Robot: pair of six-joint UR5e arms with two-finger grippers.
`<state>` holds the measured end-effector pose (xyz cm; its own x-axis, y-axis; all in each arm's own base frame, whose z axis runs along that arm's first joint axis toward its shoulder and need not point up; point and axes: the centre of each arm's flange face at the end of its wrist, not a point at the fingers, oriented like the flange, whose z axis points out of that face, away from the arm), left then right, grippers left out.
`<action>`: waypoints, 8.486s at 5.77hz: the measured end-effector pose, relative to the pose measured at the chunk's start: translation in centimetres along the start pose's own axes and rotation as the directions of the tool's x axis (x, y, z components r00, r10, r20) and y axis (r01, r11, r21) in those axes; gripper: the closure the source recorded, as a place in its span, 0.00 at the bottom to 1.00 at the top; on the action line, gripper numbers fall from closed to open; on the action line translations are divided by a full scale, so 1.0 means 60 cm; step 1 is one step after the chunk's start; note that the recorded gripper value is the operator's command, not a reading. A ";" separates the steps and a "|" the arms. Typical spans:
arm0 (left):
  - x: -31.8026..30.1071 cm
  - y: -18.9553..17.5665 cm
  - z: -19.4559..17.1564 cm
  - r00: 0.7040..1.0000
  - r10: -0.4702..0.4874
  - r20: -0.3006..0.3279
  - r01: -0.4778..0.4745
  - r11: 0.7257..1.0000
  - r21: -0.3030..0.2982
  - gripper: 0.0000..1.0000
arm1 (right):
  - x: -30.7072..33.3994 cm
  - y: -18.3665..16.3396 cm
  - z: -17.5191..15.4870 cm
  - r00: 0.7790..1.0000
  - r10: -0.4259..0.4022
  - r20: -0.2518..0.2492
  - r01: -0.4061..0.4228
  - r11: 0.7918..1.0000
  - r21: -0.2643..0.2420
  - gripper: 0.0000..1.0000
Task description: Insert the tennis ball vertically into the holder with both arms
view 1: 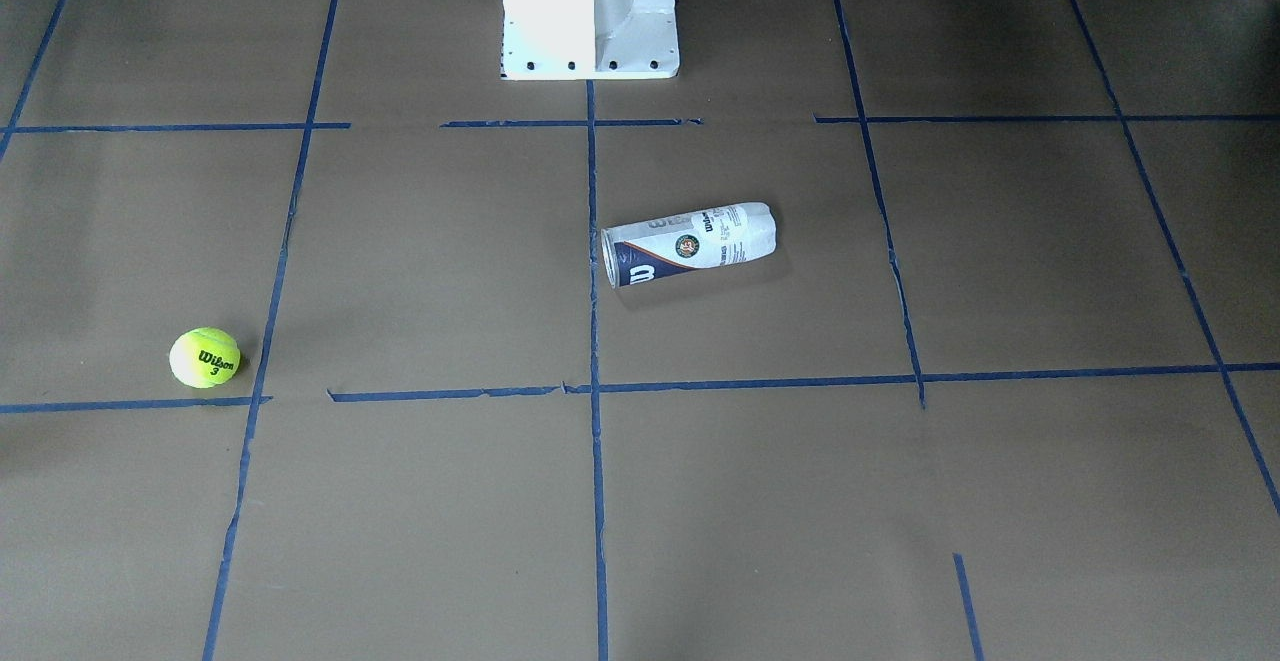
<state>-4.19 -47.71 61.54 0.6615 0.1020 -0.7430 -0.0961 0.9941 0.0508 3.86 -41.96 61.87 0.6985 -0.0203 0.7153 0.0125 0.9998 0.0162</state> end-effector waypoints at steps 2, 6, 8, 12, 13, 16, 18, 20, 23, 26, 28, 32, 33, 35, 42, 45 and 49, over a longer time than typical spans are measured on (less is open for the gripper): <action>0.001 0.000 0.000 1.000 -0.002 0.002 0.002 1.000 -0.001 0.00 | -0.015 -0.010 0.013 1.000 -0.016 0.001 0.016 1.000 -0.022 0.00; -0.002 0.006 0.003 1.000 -0.005 0.002 0.005 1.000 -0.001 0.00 | -0.022 -0.029 0.010 1.000 0.017 -0.002 -0.017 0.997 -0.073 0.00; -0.005 0.012 0.007 1.000 -0.005 -0.003 0.005 1.000 -0.003 0.00 | -0.016 -0.019 0.015 1.000 0.027 -0.003 -0.027 0.996 -0.081 0.00; 0.012 0.003 -0.002 1.000 0.004 -0.004 -0.004 1.000 0.010 0.00 | -0.009 -0.009 0.018 0.999 0.047 -0.002 -0.047 0.995 -0.087 0.00; 0.016 0.001 -0.001 1.000 0.010 -0.003 -0.010 1.000 0.010 0.00 | -0.011 -0.010 0.017 0.999 0.045 -0.002 -0.045 0.995 -0.085 0.00; 0.039 -0.013 -0.005 0.997 0.074 0.000 -0.074 0.996 0.047 0.00 | -0.016 -0.012 0.013 0.999 0.039 0.001 -0.039 0.996 -0.080 0.00; 0.098 -0.044 -0.004 0.978 0.209 0.006 -0.208 0.972 0.107 0.00 | -0.021 -0.016 0.009 0.999 0.033 0.003 -0.033 0.997 -0.073 0.00; 0.246 -0.109 0.021 0.904 0.428 0.001 -0.423 0.892 0.162 0.00 | -0.024 -0.020 0.006 1.000 0.029 0.004 -0.029 0.997 -0.069 0.00; 0.619 -0.194 0.041 0.761 0.649 -0.011 -0.630 0.743 0.226 0.00 | -0.026 -0.021 0.004 1.000 0.029 0.005 -0.028 0.997 -0.067 0.00; 0.974 -0.134 0.110 0.576 0.816 0.050 -0.801 0.550 0.236 0.00 | -0.027 -0.022 0.003 1.000 0.029 0.006 -0.028 0.997 -0.066 0.00; 1.127 -0.104 0.164 0.474 0.876 0.090 -0.874 0.456 0.169 0.00 | -0.028 -0.022 0.003 1.000 0.030 0.009 -0.030 0.997 -0.066 0.00; 1.271 -0.075 0.272 0.256 0.953 0.163 -0.956 0.275 -0.105 0.00 | -0.030 -0.022 0.003 0.999 0.033 0.020 -0.032 0.997 -0.067 0.00; 1.286 -0.059 0.297 0.225 0.958 0.179 -0.957 0.252 -0.146 0.00 | -0.030 -0.022 0.003 0.999 0.033 0.020 -0.031 0.997 -0.067 0.00; 1.304 -0.049 0.322 0.194 0.957 0.216 -0.956 0.234 -0.177 0.00 | -0.030 -0.022 0.003 0.999 0.033 0.020 -0.032 0.997 -0.067 0.00; 1.293 -0.069 0.396 0.179 0.946 0.270 -0.956 0.232 -0.180 0.08 | -0.030 -0.021 0.005 0.999 0.034 0.022 -0.033 0.997 -0.069 0.00; 1.283 -0.068 0.398 0.176 0.943 0.283 -0.952 0.236 -0.195 0.37 | -0.030 -0.022 0.004 0.999 0.033 0.022 -0.032 0.997 -0.069 0.00; 1.305 -0.067 0.297 0.215 0.910 0.355 -0.968 0.247 -0.047 0.39 | -0.034 -0.022 0.001 0.999 0.029 0.022 -0.028 0.997 -0.065 0.00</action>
<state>61.23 -43.04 15.07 0.3188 0.9398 0.1229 -0.6986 0.1454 0.7006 2.38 -43.23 60.46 0.6825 0.0091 0.7308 0.0397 0.9980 -0.0495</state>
